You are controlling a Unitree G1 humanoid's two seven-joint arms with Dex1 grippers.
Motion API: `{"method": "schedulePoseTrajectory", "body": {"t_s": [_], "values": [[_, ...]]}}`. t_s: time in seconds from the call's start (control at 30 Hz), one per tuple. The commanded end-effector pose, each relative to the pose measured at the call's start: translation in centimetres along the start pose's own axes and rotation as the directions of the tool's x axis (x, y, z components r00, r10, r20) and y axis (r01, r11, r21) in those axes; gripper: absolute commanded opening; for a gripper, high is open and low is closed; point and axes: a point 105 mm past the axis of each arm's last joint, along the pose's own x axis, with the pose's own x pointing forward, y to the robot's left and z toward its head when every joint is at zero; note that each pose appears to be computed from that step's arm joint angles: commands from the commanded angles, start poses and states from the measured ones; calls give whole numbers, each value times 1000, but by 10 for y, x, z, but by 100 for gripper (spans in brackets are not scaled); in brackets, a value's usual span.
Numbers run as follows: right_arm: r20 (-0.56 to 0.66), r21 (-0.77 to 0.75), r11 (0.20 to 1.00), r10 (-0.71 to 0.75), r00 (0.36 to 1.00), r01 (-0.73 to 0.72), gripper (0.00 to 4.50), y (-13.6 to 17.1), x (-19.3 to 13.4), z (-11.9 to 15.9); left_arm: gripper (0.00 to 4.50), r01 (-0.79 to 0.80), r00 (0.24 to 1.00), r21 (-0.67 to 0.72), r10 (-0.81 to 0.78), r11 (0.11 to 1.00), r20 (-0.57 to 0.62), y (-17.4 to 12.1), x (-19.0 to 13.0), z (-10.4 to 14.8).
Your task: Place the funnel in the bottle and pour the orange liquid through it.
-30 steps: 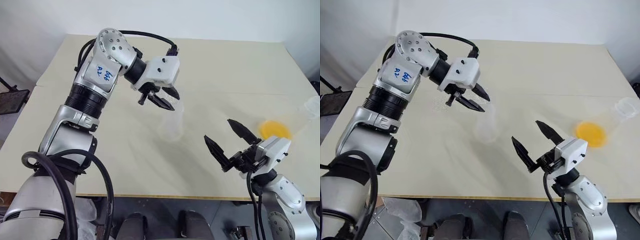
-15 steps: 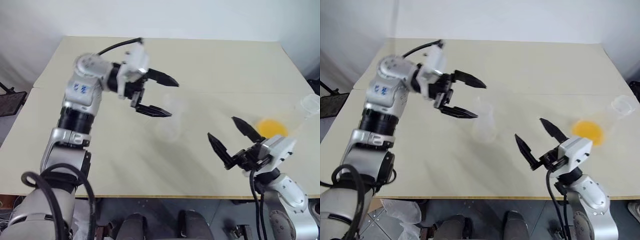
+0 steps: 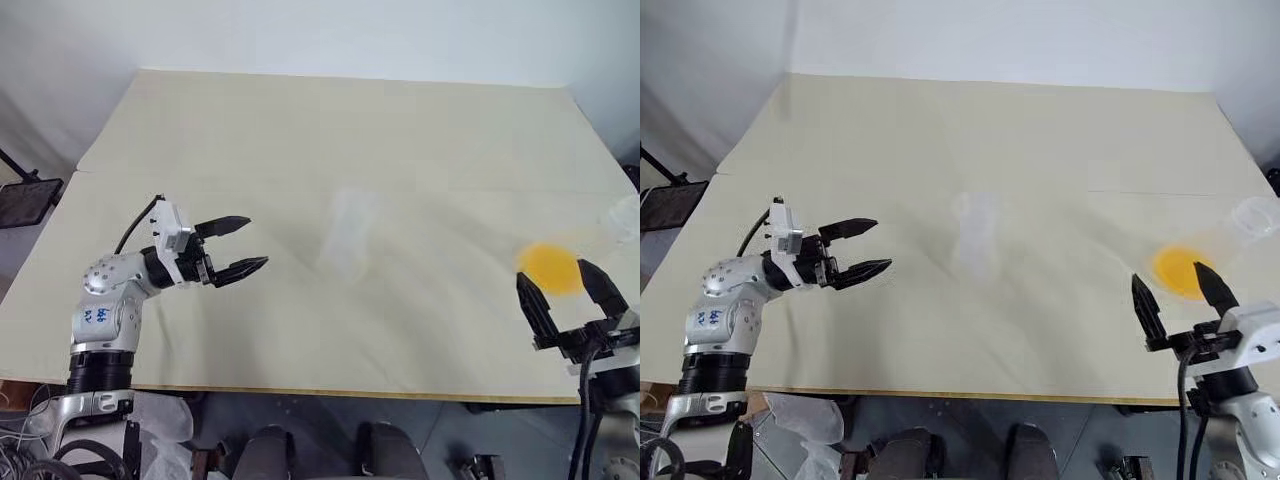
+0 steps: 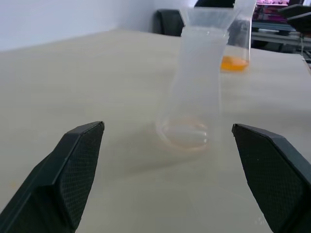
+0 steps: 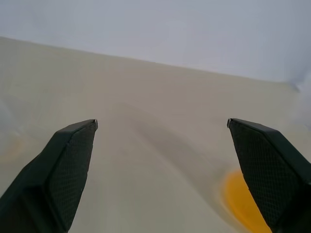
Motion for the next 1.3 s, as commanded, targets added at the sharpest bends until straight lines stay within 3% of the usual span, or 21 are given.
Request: {"method": "schedulePoseTrajectory", "body": {"t_s": [0.03, 0.37, 0.73, 1.3], "values": [[-19, -8, 998, -65, 998, 65, 450, -17, -17, 2, 448, 2, 999, 15, -3, 1000, 52, -13, 4, 13], [-106, -3, 993, -118, 987, 118, 450, -44, -6, 9, 448, 84, 995, -50, -81, 995, 58, -43, 11, 18], [-231, -32, 982, -186, 955, 184, 450, -89, 42, -1, 448, 129, 991, -44, -128, 991, 29, -61, 22, 17], [-171, 37, 990, -125, 977, 134, 450, -108, 115, 0, 448, 102, 995, -15, -102, 995, 11, -58, 16, 26]]}}
